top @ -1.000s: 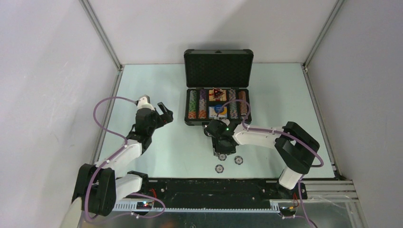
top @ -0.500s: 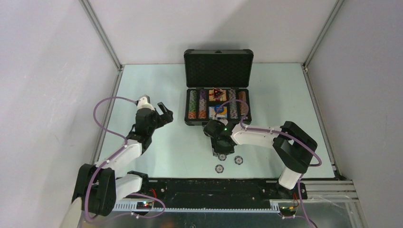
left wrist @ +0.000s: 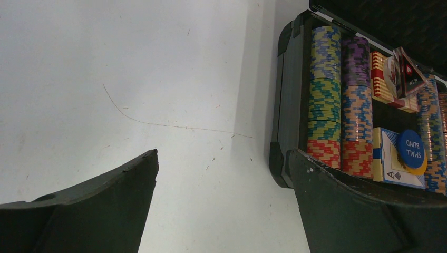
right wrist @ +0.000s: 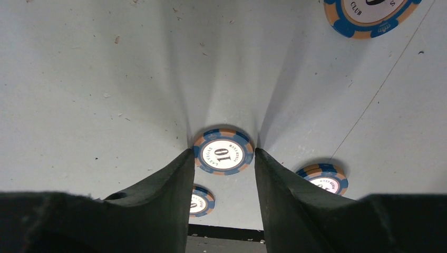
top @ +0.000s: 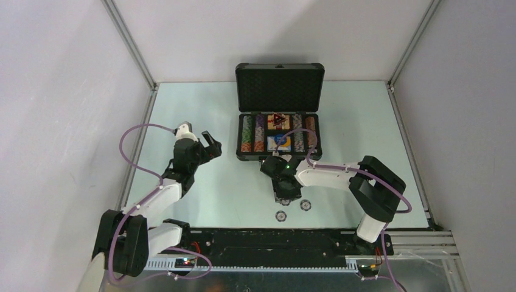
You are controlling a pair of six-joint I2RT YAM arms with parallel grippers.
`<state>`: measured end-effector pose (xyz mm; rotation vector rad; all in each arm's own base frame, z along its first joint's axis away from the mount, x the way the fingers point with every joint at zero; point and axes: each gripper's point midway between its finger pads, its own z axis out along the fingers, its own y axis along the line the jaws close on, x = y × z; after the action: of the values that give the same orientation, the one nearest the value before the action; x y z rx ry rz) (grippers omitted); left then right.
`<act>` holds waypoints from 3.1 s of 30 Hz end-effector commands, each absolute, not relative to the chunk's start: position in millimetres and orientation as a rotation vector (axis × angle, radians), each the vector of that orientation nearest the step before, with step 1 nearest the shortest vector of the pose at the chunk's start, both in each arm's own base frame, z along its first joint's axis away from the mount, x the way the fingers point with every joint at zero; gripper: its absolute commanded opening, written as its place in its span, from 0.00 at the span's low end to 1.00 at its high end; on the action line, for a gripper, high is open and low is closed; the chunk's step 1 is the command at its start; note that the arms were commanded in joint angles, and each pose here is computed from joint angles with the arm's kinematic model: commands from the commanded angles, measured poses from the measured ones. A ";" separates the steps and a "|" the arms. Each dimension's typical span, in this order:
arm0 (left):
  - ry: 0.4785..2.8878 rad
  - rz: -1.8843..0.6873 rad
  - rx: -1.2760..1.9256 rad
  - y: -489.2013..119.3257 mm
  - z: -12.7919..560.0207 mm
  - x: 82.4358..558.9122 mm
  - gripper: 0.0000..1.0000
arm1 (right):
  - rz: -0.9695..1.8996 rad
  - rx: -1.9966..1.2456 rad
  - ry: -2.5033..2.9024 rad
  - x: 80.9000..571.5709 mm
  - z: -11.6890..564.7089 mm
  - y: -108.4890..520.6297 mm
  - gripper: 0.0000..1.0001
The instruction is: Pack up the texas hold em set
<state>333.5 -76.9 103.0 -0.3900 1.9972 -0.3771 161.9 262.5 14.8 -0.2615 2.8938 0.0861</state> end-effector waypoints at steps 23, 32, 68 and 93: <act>1.939 -0.389 -0.352 -81.1 122.5 343.6 0.98 | 0.135 -0.243 2.808 181.7 44.5 269.7 0.46; 1.937 -0.386 -0.349 -80.5 123.2 343.8 0.98 | 0.090 -0.184 2.754 192.1 69.7 251.2 0.49; 1.943 -0.385 -0.350 -80.8 121.0 343.4 0.98 | 0.163 -0.234 2.830 189.9 26.3 283.5 0.64; 1.941 -0.383 -0.350 -80.2 121.5 343.8 0.98 | -0.069 -0.308 2.873 179.0 2.7 267.5 0.58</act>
<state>333.5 -76.7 102.8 -0.3823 1.9982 -0.3723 183.0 278.3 15.3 -0.2863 2.8578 0.0415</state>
